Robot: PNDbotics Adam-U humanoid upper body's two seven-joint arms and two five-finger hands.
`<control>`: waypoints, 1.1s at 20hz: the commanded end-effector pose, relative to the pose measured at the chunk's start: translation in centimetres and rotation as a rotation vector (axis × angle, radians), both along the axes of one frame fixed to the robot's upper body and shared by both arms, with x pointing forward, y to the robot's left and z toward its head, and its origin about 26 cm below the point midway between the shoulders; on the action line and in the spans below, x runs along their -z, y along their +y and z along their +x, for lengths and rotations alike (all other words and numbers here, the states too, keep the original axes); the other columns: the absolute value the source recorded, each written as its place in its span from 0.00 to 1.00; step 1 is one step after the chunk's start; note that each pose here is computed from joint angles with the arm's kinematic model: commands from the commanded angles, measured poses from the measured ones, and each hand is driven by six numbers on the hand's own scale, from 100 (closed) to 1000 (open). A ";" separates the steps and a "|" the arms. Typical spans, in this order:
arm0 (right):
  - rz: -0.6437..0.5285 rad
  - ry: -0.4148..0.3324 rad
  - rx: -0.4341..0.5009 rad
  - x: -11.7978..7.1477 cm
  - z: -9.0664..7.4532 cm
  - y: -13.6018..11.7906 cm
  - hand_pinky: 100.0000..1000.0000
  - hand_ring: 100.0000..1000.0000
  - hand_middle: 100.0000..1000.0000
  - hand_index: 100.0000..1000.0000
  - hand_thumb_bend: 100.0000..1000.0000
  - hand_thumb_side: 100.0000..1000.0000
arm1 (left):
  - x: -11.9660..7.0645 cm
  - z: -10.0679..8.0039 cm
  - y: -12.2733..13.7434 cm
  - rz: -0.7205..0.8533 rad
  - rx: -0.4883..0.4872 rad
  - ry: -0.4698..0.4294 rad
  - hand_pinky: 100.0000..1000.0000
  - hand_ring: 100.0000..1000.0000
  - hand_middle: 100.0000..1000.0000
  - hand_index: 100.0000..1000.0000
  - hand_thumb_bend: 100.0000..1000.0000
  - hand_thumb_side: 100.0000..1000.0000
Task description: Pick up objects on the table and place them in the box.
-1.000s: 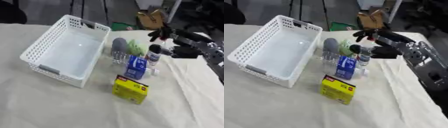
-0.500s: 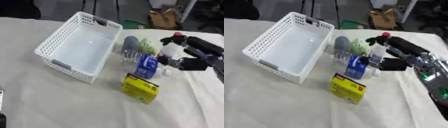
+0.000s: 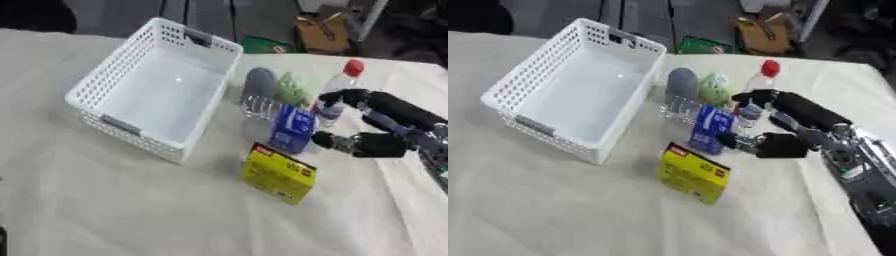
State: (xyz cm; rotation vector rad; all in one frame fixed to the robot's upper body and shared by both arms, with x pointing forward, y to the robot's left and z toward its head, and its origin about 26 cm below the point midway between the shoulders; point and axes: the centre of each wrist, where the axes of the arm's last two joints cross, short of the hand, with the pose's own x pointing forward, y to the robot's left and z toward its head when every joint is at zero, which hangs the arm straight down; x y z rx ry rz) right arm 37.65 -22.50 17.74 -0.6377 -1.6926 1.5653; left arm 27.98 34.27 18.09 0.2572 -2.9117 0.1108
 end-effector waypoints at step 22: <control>0.046 -0.067 -0.026 0.0 -1.4 0.6 0.91 0.95 0.77 0.93 0.59 0.98 | -1.7 0.1 -0.3 0.043 0.034 -0.028 0.79 0.77 0.75 0.76 0.00 0.69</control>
